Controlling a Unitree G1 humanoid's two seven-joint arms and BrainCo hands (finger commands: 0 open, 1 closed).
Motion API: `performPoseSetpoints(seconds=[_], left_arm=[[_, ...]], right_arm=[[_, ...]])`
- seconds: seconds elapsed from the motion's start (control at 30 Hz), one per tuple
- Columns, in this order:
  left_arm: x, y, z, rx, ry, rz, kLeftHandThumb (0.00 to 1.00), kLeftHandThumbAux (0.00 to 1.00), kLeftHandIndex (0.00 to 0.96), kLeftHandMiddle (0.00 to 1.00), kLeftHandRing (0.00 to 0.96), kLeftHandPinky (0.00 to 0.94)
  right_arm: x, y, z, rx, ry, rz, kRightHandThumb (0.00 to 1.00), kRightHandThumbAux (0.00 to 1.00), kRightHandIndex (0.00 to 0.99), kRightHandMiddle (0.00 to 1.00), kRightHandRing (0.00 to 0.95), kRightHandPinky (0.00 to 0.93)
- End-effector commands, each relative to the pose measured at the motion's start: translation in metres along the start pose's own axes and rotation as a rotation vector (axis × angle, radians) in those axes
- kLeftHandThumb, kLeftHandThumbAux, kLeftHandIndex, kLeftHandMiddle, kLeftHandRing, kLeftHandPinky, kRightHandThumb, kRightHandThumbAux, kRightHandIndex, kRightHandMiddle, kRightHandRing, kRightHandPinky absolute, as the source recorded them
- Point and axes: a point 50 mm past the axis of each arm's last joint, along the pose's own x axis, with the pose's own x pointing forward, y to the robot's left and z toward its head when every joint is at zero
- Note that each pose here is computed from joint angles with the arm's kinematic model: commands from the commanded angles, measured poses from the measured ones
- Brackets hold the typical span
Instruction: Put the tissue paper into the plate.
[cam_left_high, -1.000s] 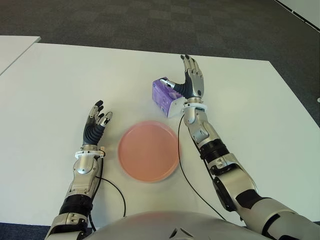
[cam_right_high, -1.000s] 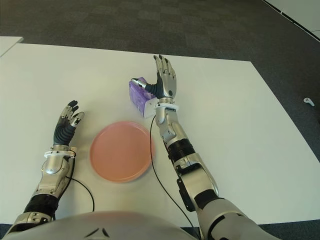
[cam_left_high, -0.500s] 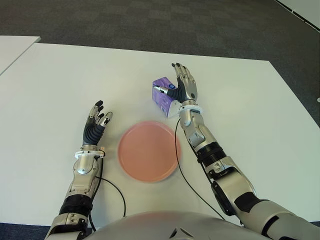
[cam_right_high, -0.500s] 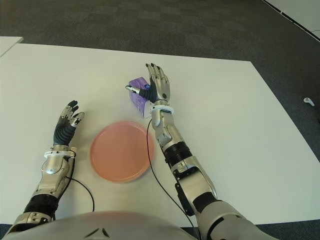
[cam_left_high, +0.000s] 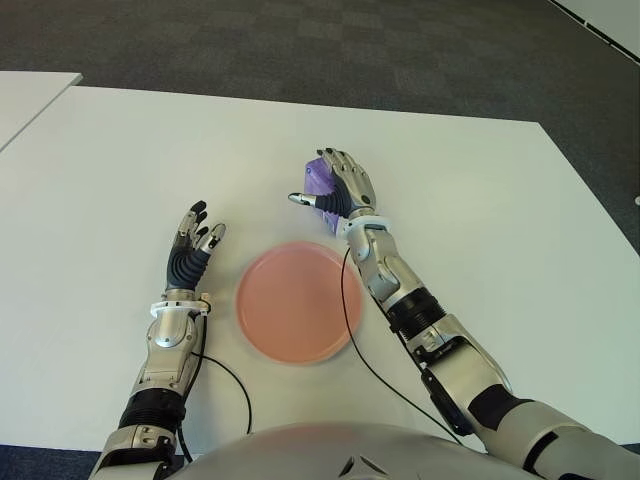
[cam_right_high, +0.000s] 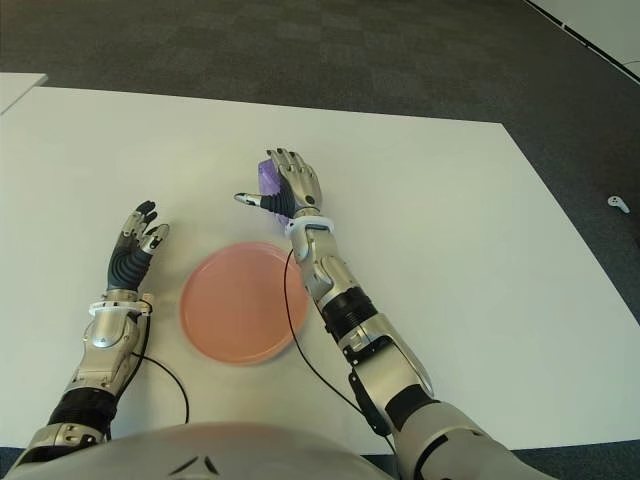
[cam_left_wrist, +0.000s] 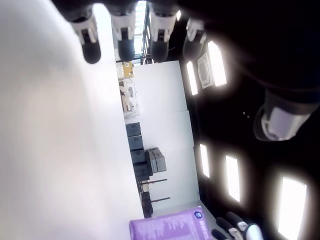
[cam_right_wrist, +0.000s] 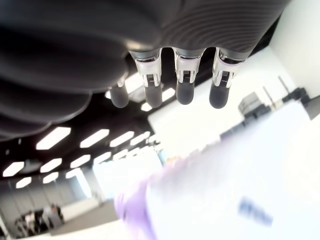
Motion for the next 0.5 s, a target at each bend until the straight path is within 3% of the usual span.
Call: performPoseSetpoints(seconds=[0.03, 0.17, 0.5], left_arm=[[-0.024, -0.003, -0.028, 0.019, 0.139, -0.012, 0.000, 0.436, 0.000, 0.000, 0.000, 0.000], [-0.024, -0.003, -0.028, 0.017, 0.137, -0.009, 0.000, 0.436, 0.000, 0.000, 0.000, 0.000], [-0.025, -0.004, -0.027, 0.011, 0.127, -0.003, 0.000, 0.429, 0.000, 0.000, 0.000, 0.000]], right_arm=[[0.008, 0.004, -0.009, -0.037, 0.047, 0.052, 0.171, 0.335, 0.000, 0.000, 0.000, 0.000], [0.024, -0.005, -0.016, -0.051, 0.088, 0.067, 0.165, 0.323, 0.000, 0.000, 0.000, 0.000], [0.032, -0.005, -0.020, -0.025, 0.146, 0.079, 0.141, 0.309, 0.000, 0.000, 0.000, 0.000]])
